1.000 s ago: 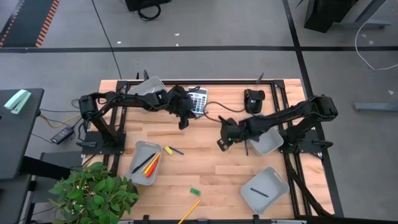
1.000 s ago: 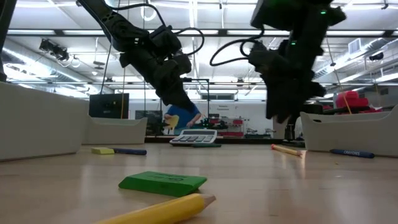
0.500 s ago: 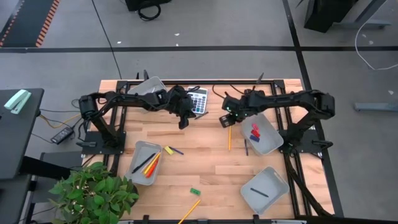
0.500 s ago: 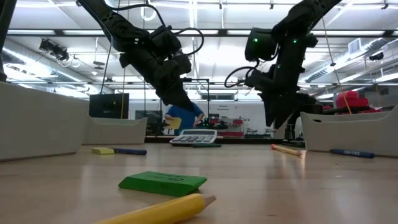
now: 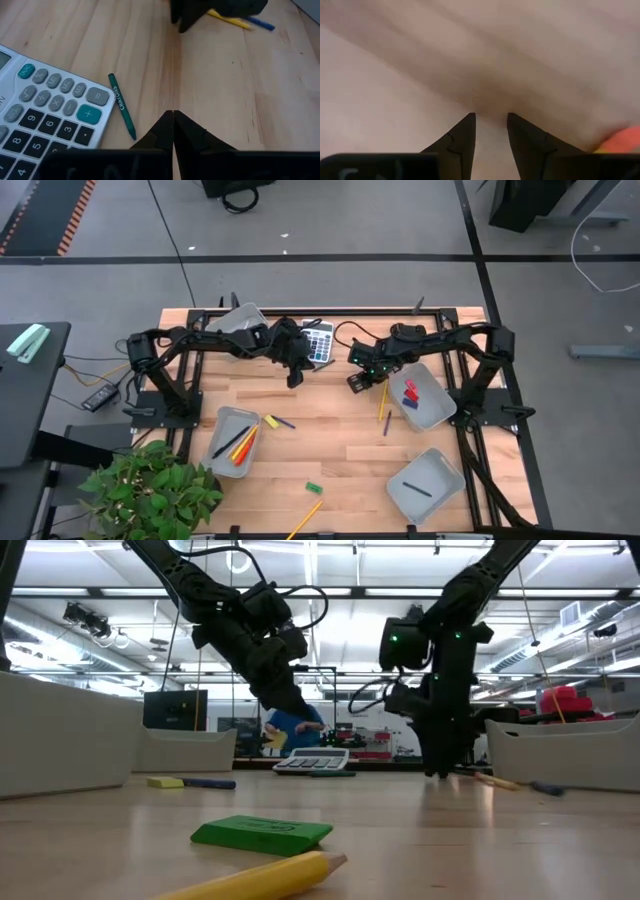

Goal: Sort crayons/erasers/pens/pencils in bins
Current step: Put the top yellow pencil into the top left gray bin

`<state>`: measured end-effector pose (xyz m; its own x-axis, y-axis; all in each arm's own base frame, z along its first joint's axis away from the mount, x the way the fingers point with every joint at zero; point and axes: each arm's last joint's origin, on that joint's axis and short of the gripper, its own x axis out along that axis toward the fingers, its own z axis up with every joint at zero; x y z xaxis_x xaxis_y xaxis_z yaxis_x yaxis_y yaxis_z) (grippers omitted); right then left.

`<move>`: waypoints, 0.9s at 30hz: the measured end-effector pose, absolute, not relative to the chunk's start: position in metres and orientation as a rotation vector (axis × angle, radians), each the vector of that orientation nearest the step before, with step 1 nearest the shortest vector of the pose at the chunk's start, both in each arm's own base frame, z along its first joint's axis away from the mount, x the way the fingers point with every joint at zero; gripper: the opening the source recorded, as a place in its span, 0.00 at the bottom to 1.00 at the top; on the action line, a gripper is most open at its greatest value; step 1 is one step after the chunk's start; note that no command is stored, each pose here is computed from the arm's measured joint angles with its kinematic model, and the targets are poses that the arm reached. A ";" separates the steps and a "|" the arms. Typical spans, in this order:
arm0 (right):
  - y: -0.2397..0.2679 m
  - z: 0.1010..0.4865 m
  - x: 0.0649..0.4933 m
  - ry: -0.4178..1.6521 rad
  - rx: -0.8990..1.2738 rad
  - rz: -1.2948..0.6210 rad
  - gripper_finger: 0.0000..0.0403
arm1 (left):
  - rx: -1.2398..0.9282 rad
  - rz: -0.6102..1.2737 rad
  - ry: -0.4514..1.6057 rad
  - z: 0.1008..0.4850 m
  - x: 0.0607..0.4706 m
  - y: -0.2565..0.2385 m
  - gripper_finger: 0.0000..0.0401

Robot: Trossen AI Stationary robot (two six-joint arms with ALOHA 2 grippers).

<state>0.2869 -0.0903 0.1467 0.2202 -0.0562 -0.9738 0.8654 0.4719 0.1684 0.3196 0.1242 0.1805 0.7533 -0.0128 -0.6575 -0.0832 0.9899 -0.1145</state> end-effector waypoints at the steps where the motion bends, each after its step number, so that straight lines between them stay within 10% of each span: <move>1: -0.091 0.153 0.288 1.152 0.855 -0.760 0.31 | -0.136 0.037 0.718 0.180 0.320 0.124 0.05; 10: -0.113 0.198 0.272 1.249 0.777 -0.899 0.35 | -0.126 0.034 0.716 0.181 0.320 0.124 0.03; 27: -0.129 0.160 0.246 1.455 0.994 -0.889 0.36 | -0.130 0.022 0.716 0.181 0.320 0.124 0.07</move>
<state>0.2460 -0.1292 0.1596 -0.0387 0.1025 -0.9940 0.9313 0.3643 0.0013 0.3198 0.1235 0.1806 0.7547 -0.0244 -0.6557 -0.0647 0.9917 -0.1114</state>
